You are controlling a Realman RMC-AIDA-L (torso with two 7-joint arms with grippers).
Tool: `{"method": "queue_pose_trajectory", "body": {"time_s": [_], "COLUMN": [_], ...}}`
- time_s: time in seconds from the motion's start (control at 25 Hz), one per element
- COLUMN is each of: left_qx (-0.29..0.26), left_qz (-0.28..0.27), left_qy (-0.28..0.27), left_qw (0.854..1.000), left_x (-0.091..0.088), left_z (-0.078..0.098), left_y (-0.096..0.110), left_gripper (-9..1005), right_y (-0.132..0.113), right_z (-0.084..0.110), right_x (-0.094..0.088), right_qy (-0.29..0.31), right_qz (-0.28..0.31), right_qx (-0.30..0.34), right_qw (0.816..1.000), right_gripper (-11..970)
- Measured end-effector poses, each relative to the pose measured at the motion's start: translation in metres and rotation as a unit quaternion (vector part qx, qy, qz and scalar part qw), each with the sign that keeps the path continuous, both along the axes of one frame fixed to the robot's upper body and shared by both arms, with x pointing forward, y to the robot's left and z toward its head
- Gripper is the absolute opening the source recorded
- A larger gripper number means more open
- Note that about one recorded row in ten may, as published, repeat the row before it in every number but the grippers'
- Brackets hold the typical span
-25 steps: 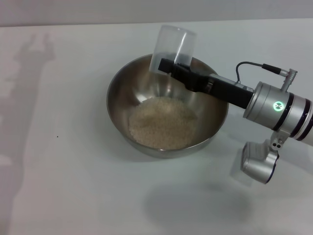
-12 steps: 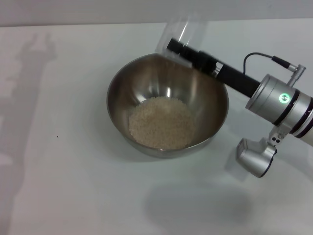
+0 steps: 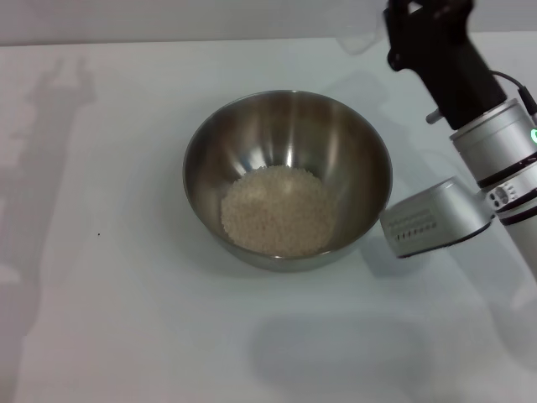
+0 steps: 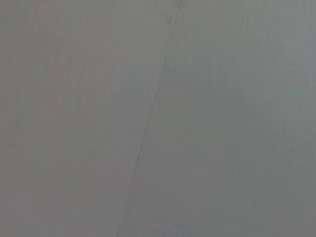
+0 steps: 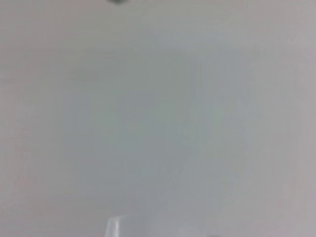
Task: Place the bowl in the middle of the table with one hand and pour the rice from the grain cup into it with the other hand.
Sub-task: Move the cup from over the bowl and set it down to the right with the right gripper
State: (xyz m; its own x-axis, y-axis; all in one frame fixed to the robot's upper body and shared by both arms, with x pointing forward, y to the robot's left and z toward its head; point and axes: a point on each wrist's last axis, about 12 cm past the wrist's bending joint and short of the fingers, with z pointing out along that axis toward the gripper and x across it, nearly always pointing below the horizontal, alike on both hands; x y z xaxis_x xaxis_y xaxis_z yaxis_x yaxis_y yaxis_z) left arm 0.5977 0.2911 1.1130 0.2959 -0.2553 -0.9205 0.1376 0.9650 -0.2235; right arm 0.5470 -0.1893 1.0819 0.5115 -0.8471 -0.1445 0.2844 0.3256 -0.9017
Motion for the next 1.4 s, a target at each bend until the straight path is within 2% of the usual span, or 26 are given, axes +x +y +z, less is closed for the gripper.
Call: {"method": "queue_pose_trajectory", "body": {"time_s": [0.04,0.16,0.2,0.24,0.32,0.36,0.4,0.44,0.48,0.52,0.56,0.6,0.64,0.76,0.8,0.84,1.0,1.16,1.2,1.28,1.4], "left_qx": [0.0,0.001,0.001,0.001,0.001,0.001,0.001,0.001,0.001,0.001,0.001,0.002,0.002,0.005,0.006,0.006,0.013,0.016,0.015,0.015,0.017], "left_qz": [0.0,0.0,0.001,0.002,0.003,0.003,0.003,0.004,0.004,0.004,0.004,0.003,0.003,0.001,0.001,0.001,-0.005,-0.007,-0.007,-0.007,-0.007], "left_qy": [0.0,-0.001,-0.001,-0.001,-0.001,-0.001,-0.001,-0.001,-0.001,-0.003,-0.003,-0.005,-0.005,-0.008,-0.01,-0.01,-0.013,-0.013,-0.014,-0.014,-0.016], "left_qw": [1.0,1.0,1.0,1.0,1.0,1.0,1.0,1.0,1.0,1.0,1.0,1.0,1.0,1.0,1.0,1.0,1.0,1.0,1.0,1.0,1.0], "left_x": [0.0,0.0,-0.001,-0.002,-0.003,-0.003,-0.003,-0.003,-0.003,-0.004,-0.004,-0.005,-0.005,-0.005,-0.006,-0.006,-0.006,-0.006,-0.006,-0.006,-0.005], "left_z": [0.0,0.0,0.0,-0.001,-0.001,-0.001,-0.001,-0.001,-0.001,-0.001,-0.001,-0.001,-0.001,-0.001,-0.001,-0.001,0.0,0.0,0.001,0.001,0.002], "left_y": [0.0,0.001,0.001,0.002,0.003,0.003,0.003,0.004,0.004,0.004,0.004,0.004,0.004,0.004,0.004,0.004,0.002,0.001,0.001,0.001,0.001], "left_gripper": [327,327,327,327,327,328,328,328,328,328,328,328,328,327,327,327,327,327,327,328,328], "right_y": [0.0,-0.002,-0.006,-0.006,-0.014,-0.014,-0.019,-0.019,-0.022,-0.028,-0.028,-0.032,-0.032,-0.036,-0.036,-0.036,-0.032,-0.03,-0.03,-0.029,-0.028], "right_z": [0.0,0.002,0.003,0.003,0.003,0.003,0.001,0.001,0.0,-0.004,-0.004,-0.009,-0.009,-0.018,-0.022,-0.022,-0.033,-0.038,-0.043,-0.047,-0.051], "right_x": [0.0,-0.005,-0.008,-0.008,-0.013,-0.013,-0.016,-0.016,-0.018,-0.019,-0.019,-0.019,-0.019,-0.019,-0.018,-0.018,-0.013,-0.009,-0.005,-0.002,0.002], "right_qy": [0.0,0.024,0.038,0.038,0.058,0.058,0.074,0.074,0.082,0.101,0.101,0.119,0.119,0.154,0.175,0.175,0.231,0.258,0.276,0.294,0.315], "right_qz": [0.0,-0.008,-0.014,-0.014,-0.019,-0.019,-0.02,-0.02,-0.022,-0.029,-0.029,-0.036,-0.036,-0.041,-0.036,-0.036,-0.029,-0.038,-0.051,-0.063,-0.071], "right_qx": [0.0,0.088,0.152,0.152,0.238,0.238,0.295,0.295,0.325,0.379,0.379,0.416,0.416,0.477,0.503,0.503,0.543,0.551,0.557,0.561,0.558], "right_qw": [1.0,0.996,0.988,0.988,0.969,0.969,0.952,0.952,0.942,0.919,0.919,0.901,0.901,0.864,0.846,0.846,0.807,0.793,0.781,0.771,0.765], "right_gripper": [11,11,11,11,10,10,10,10,10,10,10,10,10,10,10,10,11,11,11,11,10]}}
